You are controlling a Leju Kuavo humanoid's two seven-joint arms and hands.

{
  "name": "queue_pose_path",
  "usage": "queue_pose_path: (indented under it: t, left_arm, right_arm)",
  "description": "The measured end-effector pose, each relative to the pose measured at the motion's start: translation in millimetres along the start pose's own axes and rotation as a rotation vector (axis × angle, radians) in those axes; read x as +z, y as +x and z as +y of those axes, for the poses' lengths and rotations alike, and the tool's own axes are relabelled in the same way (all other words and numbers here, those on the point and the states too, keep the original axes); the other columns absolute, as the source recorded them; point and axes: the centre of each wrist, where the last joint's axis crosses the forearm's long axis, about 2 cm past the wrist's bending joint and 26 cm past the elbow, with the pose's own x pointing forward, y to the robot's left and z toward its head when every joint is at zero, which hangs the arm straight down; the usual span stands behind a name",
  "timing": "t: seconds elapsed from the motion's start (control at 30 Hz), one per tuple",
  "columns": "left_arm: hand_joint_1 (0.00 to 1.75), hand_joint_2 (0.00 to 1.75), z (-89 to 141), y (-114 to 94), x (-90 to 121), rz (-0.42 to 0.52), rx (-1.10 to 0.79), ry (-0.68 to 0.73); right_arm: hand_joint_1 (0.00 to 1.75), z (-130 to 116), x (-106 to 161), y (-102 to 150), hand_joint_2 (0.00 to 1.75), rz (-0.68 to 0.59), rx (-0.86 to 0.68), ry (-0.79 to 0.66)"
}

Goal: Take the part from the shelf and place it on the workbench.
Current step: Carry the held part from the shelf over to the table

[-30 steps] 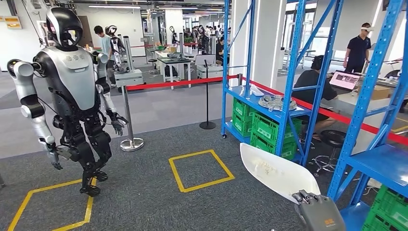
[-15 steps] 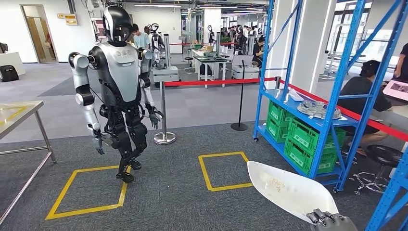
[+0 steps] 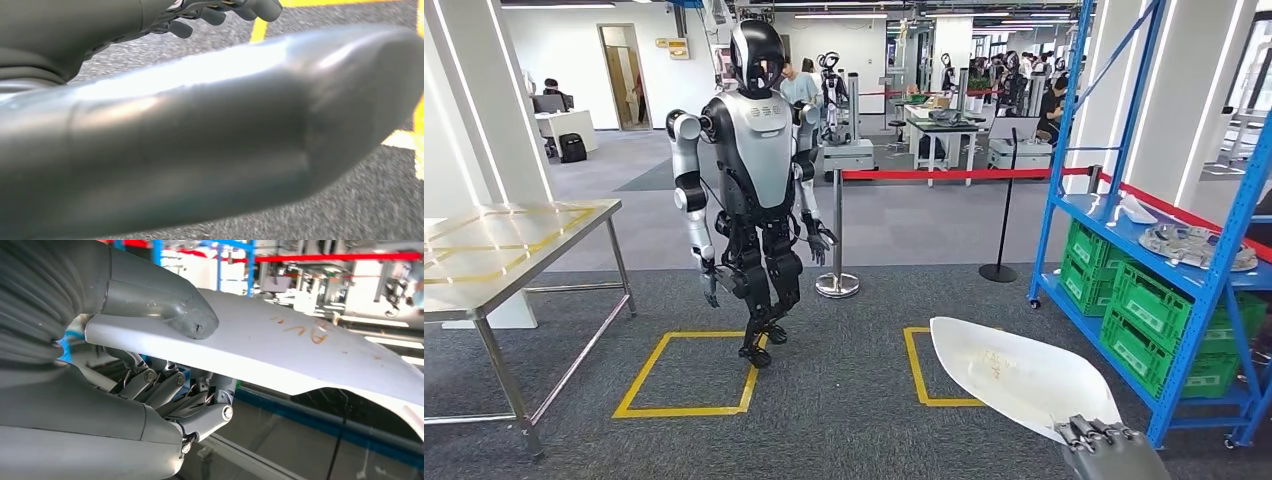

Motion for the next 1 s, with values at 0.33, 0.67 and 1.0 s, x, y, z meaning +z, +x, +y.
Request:
queue_pose_path:
  t: [0.33, 0.67, 1.0]
  left_arm:
    - [0.00, 0.00, 29, -3, -14, -0.049, 0.017, 0.101]
    - [0.00, 0.00, 44, 1, -23, -0.052, 0.100, 0.161]
    - [0.00, 0.00, 43, -2, -21, -0.002, 0.178, 0.187]
  right_arm:
    - [1.75, 27, -65, 29, 1.75, -0.052, -0.137, -0.095]
    - [1.75, 30, -102, 37, 1.75, -0.076, -0.159, -0.135]
    - [1.75, 22, -109, 38, 1.75, -0.059, -0.157, -0.111]
